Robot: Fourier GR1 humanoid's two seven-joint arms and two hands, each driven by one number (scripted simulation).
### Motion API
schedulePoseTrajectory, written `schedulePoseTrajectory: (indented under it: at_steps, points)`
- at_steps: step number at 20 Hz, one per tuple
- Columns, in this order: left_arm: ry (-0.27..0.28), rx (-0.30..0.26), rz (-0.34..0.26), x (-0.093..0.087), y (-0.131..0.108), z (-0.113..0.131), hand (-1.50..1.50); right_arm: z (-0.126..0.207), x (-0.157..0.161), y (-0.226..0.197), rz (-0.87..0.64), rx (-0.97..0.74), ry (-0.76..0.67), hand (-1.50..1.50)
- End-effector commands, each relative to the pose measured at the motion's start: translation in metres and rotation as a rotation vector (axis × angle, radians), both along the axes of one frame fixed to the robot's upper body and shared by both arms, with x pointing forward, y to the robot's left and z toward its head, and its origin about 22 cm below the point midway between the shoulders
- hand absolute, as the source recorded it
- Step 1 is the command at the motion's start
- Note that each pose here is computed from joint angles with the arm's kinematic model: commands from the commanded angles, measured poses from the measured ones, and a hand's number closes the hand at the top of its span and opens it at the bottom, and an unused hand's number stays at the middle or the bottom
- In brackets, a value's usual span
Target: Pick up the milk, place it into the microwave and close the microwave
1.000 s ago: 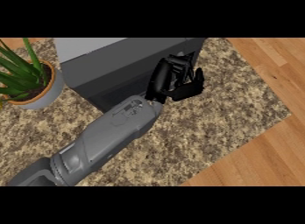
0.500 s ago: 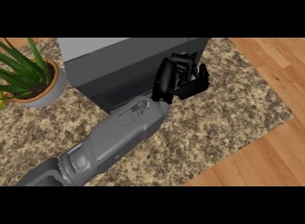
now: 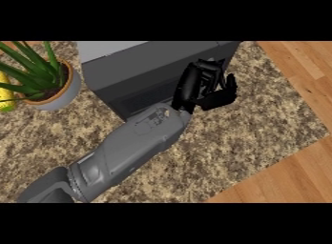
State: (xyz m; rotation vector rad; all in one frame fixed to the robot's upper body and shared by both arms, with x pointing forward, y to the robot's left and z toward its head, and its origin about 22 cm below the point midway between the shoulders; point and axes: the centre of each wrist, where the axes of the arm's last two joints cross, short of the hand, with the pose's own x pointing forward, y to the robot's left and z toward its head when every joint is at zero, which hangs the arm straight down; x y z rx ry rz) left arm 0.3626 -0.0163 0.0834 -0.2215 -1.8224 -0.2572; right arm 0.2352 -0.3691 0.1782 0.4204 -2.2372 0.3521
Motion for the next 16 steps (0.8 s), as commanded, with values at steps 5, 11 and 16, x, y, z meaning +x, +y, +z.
schedulePoseTrajectory:
  at_steps: [5, 11, 16]
  points:
    - [0.094, 0.096, 0.209, 0.031, 0.063, -0.035, 1.50, 0.010, -0.009, -0.010, -0.045, -0.004, -0.008, -1.50]
    - [0.098, 0.084, 0.213, 0.038, 0.075, -0.031, -1.50, 0.013, -0.017, -0.014, -0.071, 0.004, -0.013, -1.50]
    - [0.104, 0.081, 0.187, 0.035, 0.071, -0.036, -1.50, 0.014, -0.022, -0.014, -0.067, 0.013, -0.010, -1.50]
